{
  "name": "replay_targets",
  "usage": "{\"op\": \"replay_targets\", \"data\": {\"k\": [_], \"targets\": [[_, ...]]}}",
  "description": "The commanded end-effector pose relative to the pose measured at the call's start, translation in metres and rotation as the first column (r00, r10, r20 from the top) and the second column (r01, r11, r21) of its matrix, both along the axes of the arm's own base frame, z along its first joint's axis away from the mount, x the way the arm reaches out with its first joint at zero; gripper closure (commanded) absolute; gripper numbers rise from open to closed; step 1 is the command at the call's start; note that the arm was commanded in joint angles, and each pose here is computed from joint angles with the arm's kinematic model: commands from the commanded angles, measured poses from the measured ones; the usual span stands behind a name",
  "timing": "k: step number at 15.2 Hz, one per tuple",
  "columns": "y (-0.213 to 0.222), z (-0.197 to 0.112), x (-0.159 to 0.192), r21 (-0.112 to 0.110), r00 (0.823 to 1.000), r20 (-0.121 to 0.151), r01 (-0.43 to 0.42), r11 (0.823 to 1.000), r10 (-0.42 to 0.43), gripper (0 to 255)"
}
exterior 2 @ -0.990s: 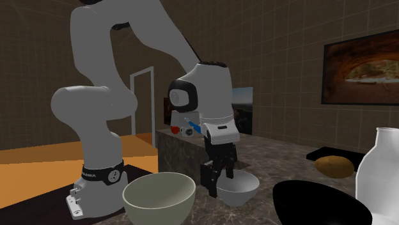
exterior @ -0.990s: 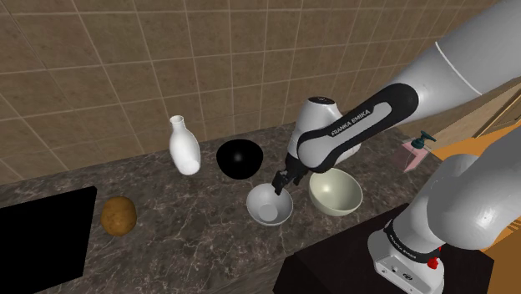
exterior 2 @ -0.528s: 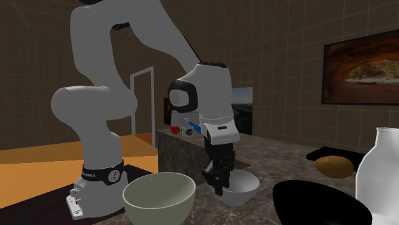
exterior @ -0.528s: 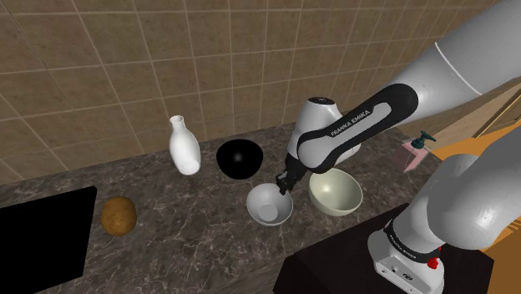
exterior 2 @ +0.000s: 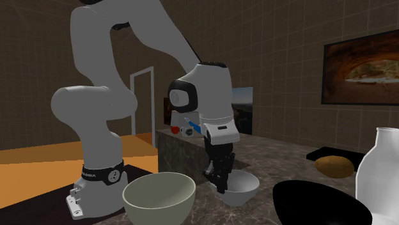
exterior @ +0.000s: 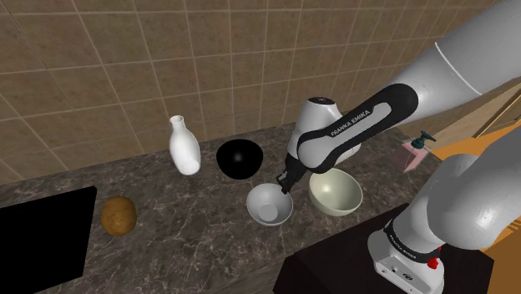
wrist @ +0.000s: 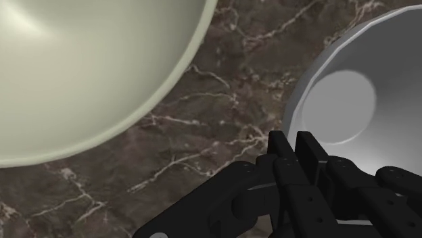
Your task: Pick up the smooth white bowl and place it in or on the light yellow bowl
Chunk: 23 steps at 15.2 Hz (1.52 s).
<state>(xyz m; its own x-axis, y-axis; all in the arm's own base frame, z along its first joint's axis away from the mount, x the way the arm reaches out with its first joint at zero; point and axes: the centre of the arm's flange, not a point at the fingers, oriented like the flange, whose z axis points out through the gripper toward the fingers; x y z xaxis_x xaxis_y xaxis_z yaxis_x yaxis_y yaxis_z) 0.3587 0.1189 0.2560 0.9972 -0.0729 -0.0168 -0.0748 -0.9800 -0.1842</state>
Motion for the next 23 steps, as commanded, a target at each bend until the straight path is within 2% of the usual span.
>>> {"op": "replay_targets", "data": {"k": [1,23], "targets": [[0.0,0.005,0.0,0.0,1.0,0.0,0.0,1.0,0.0,255],[0.0,0.121,0.0,0.0,1.0,0.0,0.0,1.0,0.0,255]]}}
